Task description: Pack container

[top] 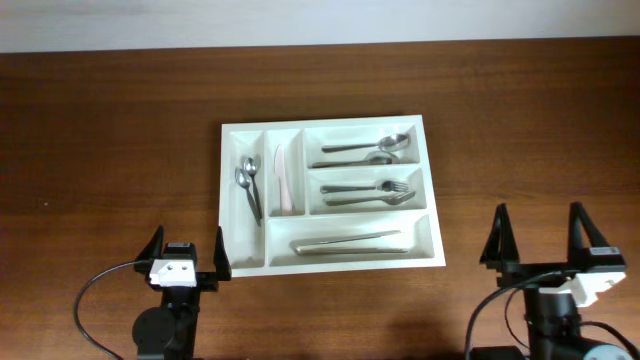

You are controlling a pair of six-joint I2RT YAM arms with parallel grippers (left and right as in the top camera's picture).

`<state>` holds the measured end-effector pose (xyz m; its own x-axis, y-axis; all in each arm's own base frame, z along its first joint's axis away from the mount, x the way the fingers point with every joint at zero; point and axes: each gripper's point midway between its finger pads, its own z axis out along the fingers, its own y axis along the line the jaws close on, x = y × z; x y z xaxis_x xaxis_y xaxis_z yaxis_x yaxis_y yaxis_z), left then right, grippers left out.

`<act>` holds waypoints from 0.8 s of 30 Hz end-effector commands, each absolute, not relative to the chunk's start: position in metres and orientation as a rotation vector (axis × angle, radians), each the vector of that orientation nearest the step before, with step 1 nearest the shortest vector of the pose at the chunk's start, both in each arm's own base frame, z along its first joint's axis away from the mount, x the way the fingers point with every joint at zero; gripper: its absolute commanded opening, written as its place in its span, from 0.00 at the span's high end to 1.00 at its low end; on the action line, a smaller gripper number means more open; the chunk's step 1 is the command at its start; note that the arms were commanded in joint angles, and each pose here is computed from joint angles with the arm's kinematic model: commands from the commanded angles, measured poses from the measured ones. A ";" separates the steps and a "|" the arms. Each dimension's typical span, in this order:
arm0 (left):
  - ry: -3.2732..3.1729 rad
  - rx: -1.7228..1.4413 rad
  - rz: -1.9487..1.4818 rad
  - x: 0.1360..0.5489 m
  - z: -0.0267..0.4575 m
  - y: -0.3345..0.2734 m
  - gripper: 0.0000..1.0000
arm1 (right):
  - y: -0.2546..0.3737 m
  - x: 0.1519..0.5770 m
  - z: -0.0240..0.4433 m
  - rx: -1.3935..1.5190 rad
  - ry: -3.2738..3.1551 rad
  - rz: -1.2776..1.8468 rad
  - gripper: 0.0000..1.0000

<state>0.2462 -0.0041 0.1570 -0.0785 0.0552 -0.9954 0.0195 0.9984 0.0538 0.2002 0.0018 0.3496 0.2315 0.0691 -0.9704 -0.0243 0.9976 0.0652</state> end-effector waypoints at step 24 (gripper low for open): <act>1.649 0.071 0.041 0.246 0.156 -0.004 0.01 | 0.002 0.236 0.247 0.038 1.344 0.057 0.01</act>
<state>0.2462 -0.0042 0.1570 -0.0785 0.0552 -0.9954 0.0199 0.9984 0.0538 0.2341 0.0016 0.2549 0.2232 0.0690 -0.9723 -0.0208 0.9976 0.0660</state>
